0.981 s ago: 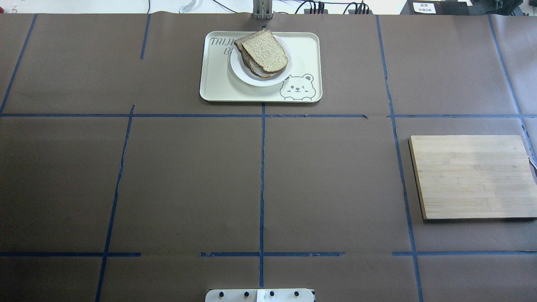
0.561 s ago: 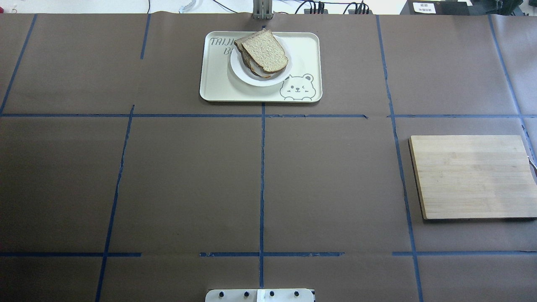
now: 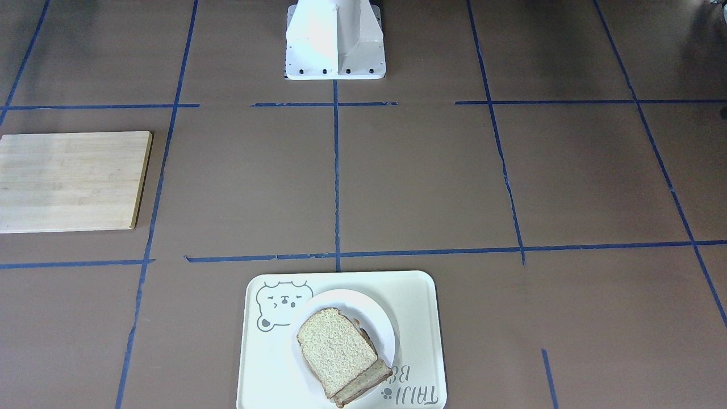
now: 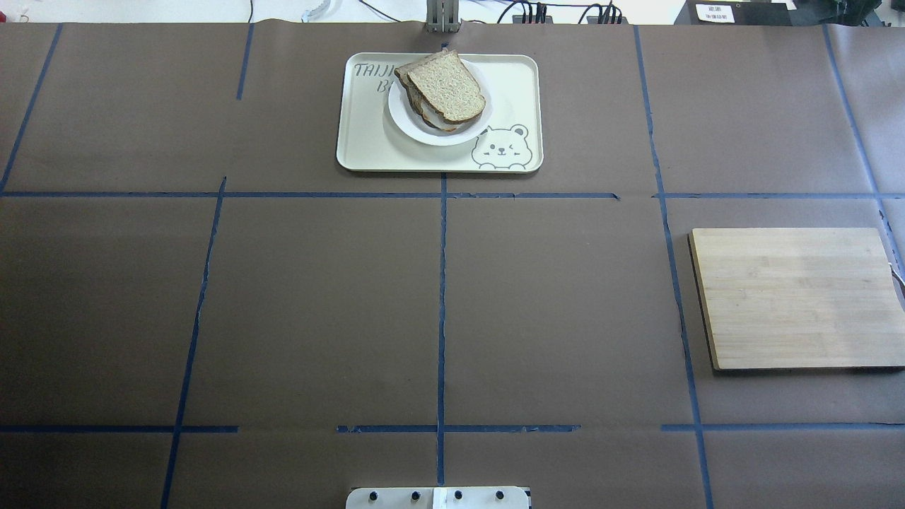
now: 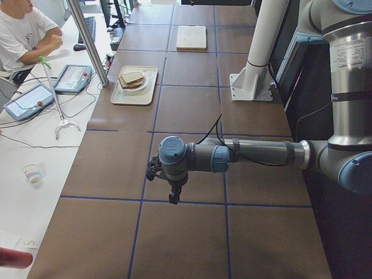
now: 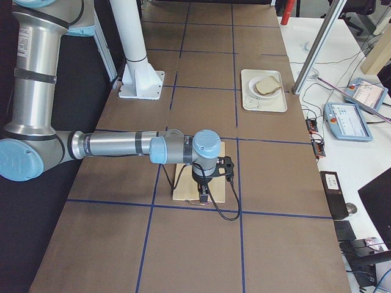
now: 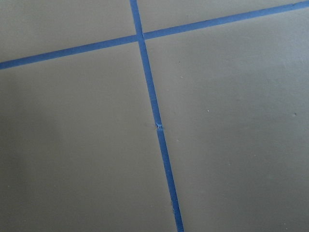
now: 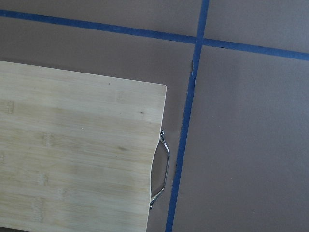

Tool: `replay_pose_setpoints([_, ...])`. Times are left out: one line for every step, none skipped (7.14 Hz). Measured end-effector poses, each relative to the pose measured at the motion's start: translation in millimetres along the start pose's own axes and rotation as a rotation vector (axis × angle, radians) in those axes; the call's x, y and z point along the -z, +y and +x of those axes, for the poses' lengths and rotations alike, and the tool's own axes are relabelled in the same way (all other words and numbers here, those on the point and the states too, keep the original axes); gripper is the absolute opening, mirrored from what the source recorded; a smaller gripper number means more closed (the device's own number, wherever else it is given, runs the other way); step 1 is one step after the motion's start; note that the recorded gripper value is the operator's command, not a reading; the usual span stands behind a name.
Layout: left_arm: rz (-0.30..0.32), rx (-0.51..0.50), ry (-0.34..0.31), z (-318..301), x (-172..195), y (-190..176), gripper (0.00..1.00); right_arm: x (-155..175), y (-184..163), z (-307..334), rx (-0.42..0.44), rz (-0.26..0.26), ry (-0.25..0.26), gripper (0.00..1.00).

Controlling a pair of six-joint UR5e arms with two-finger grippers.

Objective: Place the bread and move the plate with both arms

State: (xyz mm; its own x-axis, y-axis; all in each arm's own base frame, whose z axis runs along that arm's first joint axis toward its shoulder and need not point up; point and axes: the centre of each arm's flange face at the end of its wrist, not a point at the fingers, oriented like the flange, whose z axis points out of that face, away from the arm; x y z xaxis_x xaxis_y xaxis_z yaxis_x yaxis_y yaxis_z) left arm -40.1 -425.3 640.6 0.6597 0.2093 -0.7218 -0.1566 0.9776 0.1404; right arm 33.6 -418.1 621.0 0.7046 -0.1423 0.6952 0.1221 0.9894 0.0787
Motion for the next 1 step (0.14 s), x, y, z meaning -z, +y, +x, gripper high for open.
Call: replay_pose_setpoints([0.000, 0.001, 0.000, 0.2, 0.1, -0.1, 1.00, -0.3, 0.0, 0.0, 0.000, -0.001, 0.000, 1.00])
